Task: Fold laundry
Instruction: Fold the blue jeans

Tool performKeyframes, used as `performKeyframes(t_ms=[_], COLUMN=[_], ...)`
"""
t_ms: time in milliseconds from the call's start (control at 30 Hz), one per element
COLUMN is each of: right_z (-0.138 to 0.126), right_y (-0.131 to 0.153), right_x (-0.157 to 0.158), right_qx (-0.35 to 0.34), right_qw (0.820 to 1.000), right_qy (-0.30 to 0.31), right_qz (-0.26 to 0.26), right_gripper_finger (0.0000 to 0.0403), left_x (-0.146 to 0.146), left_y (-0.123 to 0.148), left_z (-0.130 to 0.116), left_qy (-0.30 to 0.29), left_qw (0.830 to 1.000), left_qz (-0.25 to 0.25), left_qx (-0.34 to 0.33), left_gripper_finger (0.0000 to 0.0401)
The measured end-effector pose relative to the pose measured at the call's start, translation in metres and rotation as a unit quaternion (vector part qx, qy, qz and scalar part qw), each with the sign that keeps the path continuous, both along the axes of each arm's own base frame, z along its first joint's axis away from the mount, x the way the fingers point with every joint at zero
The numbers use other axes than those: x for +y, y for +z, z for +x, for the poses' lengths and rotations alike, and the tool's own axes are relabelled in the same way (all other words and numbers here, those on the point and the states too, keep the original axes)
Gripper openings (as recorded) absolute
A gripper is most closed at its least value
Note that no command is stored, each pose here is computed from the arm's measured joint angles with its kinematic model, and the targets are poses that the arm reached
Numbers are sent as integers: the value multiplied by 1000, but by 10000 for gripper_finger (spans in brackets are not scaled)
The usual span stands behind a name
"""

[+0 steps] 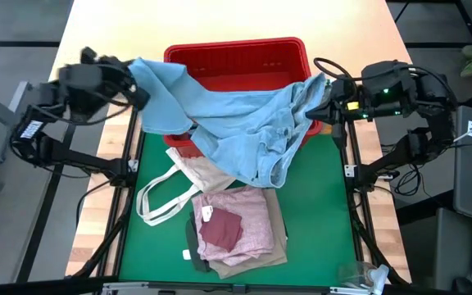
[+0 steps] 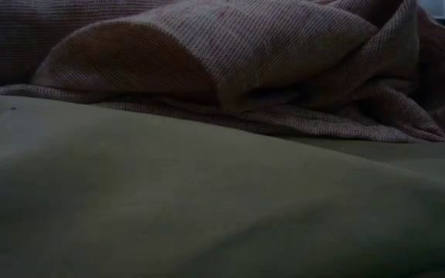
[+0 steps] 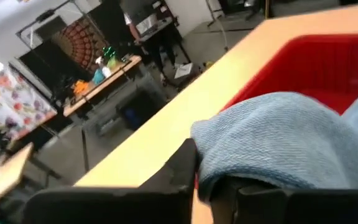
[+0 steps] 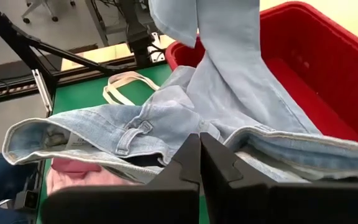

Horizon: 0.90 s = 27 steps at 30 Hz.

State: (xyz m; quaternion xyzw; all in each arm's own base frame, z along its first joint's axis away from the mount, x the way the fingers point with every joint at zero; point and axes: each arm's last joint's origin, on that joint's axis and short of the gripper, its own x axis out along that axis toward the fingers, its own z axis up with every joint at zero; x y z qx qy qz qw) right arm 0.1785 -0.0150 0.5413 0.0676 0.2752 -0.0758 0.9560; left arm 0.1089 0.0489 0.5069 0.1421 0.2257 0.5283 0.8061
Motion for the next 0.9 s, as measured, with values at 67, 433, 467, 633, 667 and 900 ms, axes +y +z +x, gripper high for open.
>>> performKeyframes(t_ms=[67,433,467,633,667,900], right_z=[0,0,0,0,0,-1], right_y=[0,0,0,0,0,-2], right_x=[0,0,0,0,0,0], right_qx=[1,2,2,2,2,14], right_qw=[1000,1000,1000,1000,1000,1000], right_qy=[-1,-1,-1,-1,-1,-1], right_qz=[0,1,1,1,1,2], right_gripper_finger=[0,0,0,0,0,0], left_x=[2,26,30,48,51,66], left_y=[-8,-27,-28,-29,-29,-32], left_z=[9,39,40,32,30,11], left_qy=[-1,61,71,130,141,188], left_qw=[999,991,990,983,981,971], left_qz=[2,2,0,-9,-11,-36], left_qx=[34,122,125,129,129,141], left_gripper_finger=[37,140,146,158,158,159])
